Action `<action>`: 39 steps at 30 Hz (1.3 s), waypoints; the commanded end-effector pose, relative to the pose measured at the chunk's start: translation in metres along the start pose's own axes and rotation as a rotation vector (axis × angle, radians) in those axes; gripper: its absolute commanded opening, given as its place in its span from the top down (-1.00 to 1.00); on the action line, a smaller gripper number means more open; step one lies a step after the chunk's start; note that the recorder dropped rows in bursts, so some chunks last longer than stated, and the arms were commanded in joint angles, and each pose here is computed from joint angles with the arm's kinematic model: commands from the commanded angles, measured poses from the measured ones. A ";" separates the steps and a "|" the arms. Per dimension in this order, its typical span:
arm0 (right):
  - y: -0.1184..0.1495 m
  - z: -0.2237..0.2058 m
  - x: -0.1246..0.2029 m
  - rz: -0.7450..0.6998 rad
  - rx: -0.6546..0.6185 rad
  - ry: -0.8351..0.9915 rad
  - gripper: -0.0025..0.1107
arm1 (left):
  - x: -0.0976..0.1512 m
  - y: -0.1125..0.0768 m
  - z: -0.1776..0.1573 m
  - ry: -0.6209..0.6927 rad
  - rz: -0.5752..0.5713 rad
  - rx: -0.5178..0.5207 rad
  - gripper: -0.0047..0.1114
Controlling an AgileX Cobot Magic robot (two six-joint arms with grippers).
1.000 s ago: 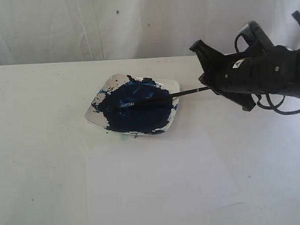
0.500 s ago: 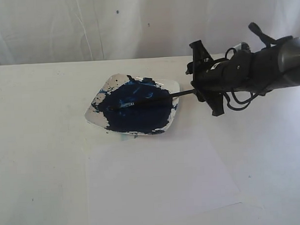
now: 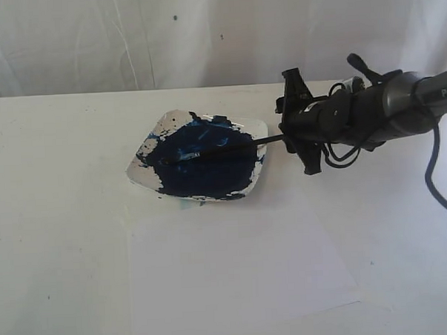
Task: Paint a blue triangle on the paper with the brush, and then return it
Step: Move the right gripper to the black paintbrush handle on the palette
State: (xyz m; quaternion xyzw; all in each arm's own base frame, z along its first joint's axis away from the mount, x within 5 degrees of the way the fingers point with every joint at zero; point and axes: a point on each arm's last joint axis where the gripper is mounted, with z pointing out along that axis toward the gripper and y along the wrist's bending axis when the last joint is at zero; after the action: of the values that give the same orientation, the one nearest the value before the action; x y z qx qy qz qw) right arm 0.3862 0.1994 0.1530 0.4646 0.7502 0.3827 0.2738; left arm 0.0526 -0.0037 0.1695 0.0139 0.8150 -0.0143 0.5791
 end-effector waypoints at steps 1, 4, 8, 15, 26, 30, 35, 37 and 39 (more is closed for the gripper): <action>0.001 0.010 -0.002 0.002 -0.008 -0.008 0.12 | 0.001 -0.001 0.000 0.001 -0.006 0.009 0.92; -0.005 0.016 -0.001 0.001 0.019 0.000 0.12 | 0.001 -0.001 0.000 0.001 -0.006 0.009 0.92; -0.008 0.019 -0.001 0.019 0.027 -0.001 0.12 | 0.001 -0.001 0.000 0.001 -0.006 0.009 0.92; -0.017 0.026 -0.001 0.057 0.035 -0.012 0.12 | 0.001 -0.001 0.000 0.001 -0.006 0.009 0.92; -0.021 0.033 -0.002 0.099 0.005 -0.034 0.12 | 0.001 -0.001 0.000 0.001 -0.006 0.009 0.92; -0.015 0.037 -0.002 0.116 -0.012 -0.032 0.12 | 0.001 -0.001 0.000 0.001 -0.006 0.009 0.92; -0.014 0.040 0.000 0.095 -0.012 -0.019 0.12 | 0.001 -0.001 0.000 0.001 -0.006 0.009 0.92; -0.015 0.040 0.000 0.095 -0.010 -0.019 0.12 | 0.001 -0.001 0.000 0.001 -0.006 0.009 0.92; -0.015 0.040 0.000 0.095 -0.008 -0.018 0.12 | 0.001 -0.001 0.000 0.001 -0.006 0.009 0.92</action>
State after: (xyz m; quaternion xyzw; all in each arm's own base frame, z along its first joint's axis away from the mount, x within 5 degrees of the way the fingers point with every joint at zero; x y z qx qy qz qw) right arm 0.4087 0.2095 0.1191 0.5054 0.7204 0.3959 0.2624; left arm 0.0526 -0.0037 0.1695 0.0139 0.8150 -0.0143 0.5791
